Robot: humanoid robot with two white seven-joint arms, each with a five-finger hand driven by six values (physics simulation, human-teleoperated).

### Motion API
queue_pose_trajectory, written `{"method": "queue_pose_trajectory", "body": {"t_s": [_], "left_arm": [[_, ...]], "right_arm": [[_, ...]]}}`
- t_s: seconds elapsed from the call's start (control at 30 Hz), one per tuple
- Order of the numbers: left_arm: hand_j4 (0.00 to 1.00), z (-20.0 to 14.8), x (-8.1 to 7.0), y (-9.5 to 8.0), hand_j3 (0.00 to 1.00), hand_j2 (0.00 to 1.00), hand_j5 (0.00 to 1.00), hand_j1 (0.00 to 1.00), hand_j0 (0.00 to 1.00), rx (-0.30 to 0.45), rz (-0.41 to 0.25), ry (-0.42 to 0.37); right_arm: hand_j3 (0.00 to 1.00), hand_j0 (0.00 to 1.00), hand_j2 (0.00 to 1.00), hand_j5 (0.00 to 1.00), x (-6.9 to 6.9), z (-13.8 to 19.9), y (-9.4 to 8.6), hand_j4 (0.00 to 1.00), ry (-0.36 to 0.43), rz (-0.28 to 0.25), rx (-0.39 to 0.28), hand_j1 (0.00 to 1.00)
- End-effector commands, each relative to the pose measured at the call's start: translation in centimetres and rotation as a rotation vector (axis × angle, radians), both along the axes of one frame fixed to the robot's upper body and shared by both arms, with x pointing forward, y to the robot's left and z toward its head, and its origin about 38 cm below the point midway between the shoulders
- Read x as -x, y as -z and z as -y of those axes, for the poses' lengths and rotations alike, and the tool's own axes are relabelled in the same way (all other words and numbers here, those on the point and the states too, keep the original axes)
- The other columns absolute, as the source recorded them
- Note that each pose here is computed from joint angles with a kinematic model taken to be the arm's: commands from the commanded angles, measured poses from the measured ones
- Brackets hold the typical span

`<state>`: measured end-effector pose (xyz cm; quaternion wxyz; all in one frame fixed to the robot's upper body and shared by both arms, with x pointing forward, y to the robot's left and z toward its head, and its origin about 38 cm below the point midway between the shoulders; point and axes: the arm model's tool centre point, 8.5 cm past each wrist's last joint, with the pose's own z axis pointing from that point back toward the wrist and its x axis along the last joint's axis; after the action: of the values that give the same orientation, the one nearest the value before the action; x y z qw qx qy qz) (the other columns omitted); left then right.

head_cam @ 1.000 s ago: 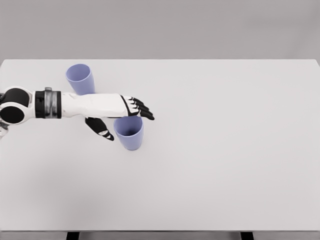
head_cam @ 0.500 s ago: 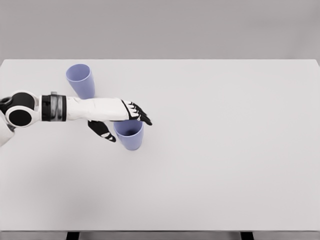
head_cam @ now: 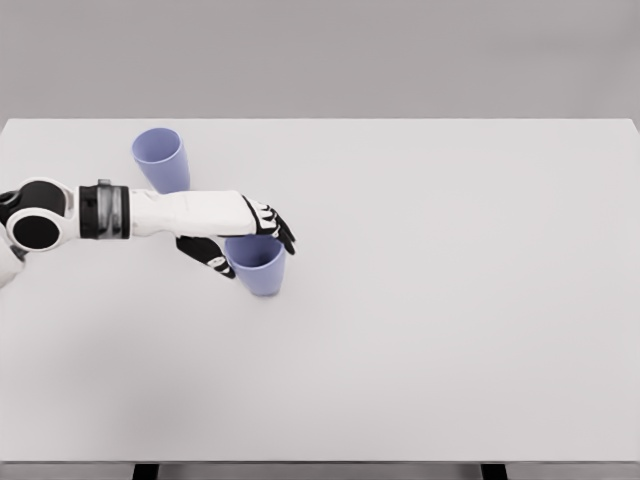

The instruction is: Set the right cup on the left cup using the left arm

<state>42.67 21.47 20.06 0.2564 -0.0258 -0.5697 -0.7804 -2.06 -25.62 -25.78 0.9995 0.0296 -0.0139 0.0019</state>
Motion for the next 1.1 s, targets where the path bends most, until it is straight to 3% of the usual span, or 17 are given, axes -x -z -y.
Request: {"method": "queue_pose_trajectory", "body": {"t_s": [0.0, 0.5, 1.07], "left_arm": [[0.59, -0.3, -0.1, -0.3, 0.59, 0.59, 0.59, 0.59, 0.59, 0.004, 0.000, -0.009], [0.58, -7.3, -2.1, -8.4, 0.58, 0.58, 0.58, 0.58, 0.58, -0.012, 0.125, -0.155], [0.59, -9.6, -4.2, -12.7, 0.59, 0.59, 0.59, 0.59, 0.59, -0.008, 0.171, -0.236]], "right_arm": [[1.00, 1.00, 1.00, 1.00, 0.0, 0.0, 0.0, 1.00, 0.000, 0.000, 0.000, 1.00], [1.00, 1.00, 1.00, 1.00, 0.0, 0.0, 0.0, 1.00, 0.000, 0.000, 0.000, 1.00], [1.00, 1.00, 1.00, 1.00, 0.0, 0.0, 0.0, 1.00, 0.000, 0.000, 0.000, 1.00]]}}
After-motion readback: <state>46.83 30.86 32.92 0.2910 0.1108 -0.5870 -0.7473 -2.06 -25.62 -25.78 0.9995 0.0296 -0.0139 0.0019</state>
